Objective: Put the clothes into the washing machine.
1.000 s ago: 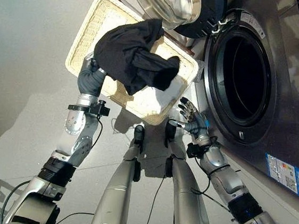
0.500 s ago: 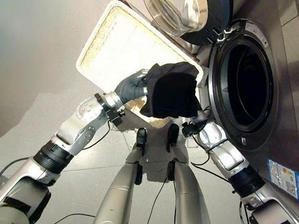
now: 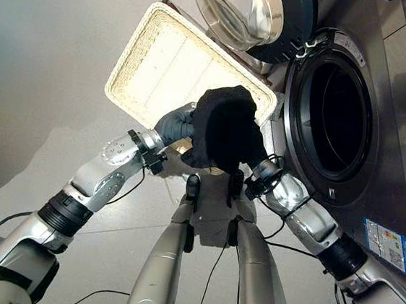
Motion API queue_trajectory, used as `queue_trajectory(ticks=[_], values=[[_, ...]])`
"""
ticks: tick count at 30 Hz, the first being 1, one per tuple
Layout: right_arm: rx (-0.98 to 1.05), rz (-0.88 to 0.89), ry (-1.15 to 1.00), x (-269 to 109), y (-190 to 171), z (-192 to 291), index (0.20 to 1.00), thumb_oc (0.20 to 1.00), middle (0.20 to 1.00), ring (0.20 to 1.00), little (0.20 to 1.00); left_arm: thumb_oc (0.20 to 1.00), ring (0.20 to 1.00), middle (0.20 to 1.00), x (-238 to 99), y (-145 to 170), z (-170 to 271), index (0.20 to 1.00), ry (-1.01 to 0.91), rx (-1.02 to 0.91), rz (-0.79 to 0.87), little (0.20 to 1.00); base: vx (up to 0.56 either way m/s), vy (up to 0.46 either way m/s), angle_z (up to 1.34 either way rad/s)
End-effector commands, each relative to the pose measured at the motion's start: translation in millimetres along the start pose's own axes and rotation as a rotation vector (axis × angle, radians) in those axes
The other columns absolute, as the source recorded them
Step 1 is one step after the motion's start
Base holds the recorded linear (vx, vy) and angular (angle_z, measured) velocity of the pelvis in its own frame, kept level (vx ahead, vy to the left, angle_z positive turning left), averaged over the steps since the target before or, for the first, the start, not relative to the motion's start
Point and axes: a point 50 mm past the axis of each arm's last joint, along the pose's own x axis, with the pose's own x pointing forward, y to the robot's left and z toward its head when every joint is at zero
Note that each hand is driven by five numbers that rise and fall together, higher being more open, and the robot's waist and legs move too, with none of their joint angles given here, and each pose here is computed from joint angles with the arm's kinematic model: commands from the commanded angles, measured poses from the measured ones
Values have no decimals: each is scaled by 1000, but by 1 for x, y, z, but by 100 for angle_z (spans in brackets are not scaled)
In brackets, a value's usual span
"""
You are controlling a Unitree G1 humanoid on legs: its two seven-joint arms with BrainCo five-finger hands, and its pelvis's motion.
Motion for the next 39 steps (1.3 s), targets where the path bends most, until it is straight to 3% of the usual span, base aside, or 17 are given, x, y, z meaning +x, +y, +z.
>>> queue_trajectory(ticks=[1, 5, 9, 10, 11, 15, 17, 19, 20, 22, 26, 33, 35, 36, 39], values=[[49, 139, -334, 6, 24, 61, 200, 200, 200, 200, 200, 200, 200, 200, 7, -21, 10, 200, -75, -19, -108, 200, 0, 0, 0], [102, 124, -312, 6, 19, 56, 200, 200, 200, 200, 200, 200, 200, 200, 7, -23, -2, 200, 49, 18, -143, 200, 0, 0, 0], [137, 68, -295, 5, 12, 51, 200, 200, 200, 200, 200, 200, 200, 200, 3, -10, -22, 200, 249, 124, -13, 200, -4, -6, 2], [192, 56, -292, 5, 7, 49, 200, 200, 200, 200, 200, 473, 473, 473, -2, -1, -31, 473, 329, 155, 63, 473, 0, 0, 0], [279, 50, -284, 4, 3, 45, 200, 200, 200, 200, 200, 1000, 1000, 1000, -8, 9, -39, 1000, 417, 212, 152, 1000, 0, 0, 0], [398, 43, -286, 3, -1, 40, 200, 200, 200, 200, 200, 1000, 1000, 1000, -18, 23, -47, 1000, 521, 288, 237, 1000, 0, 0, 0], [662, 38, -291, -5, -10, 28, 200, 200, 200, 200, 200, 1000, 1000, 1000, -33, 37, -50, 1000, 562, 378, 357, 1000, 0, 0, 0], [734, 44, -288, -6, -11, 24, 200, 200, 200, 200, 200, 1000, 1000, 1000, -35, 39, -50, 1000, 562, 379, 388, 1000, 0, 0, 0], [938, 76, -273, -10, -8, 9, 200, 200, 200, 200, 200, 1000, 1000, 1000, -40, 44, -52, 1000, 568, 399, 476, 1000, 0, 0, 0], [1121, 104, -270, -13, -2, -2, 200, 200, 200, 200, 200, 1000, 1000, 1000, -45, 50, -54, 1000, 566, 414, 578, 1000, 12, -36, -1], [1218, 56, -323, -17, -3, -10, 200, 200, 200, 200, 200, 1000, 1000, 1000, -55, 58, -57, 1000, 576, 455, 715, 1000, 1, -10, 0], [1325, -294, -510, -45, -41, -38, 200, 200, 200, 200, 200, 1000, 1000, 1000, -107, 74, -88, 1000, 668, 375, 1015, 1000, 24, 13, -5], [1347, -587, -612, -68, -81, -52, 200, 200, 200, 200, 200, 1000, 1000, 1000, -132, 83, -97, 1000, 669, 342, 1126, 1000, 53, 11, -7], [1345, -603, -615, -69, -83, -52, 200, 200, 200, 200, 200, 1000, 1000, 1000, -133, 83, -97, 1000, 667, 341, 1130, 1000, 55, -14, -6], [1304, -969, -700, -95, -136, -51, 200, 200, 200, 200, 200, 1000, 1000, 1000, -153, 93, -101, 1000, 664, 322, 1206, 1000, 65, -74, -2]])
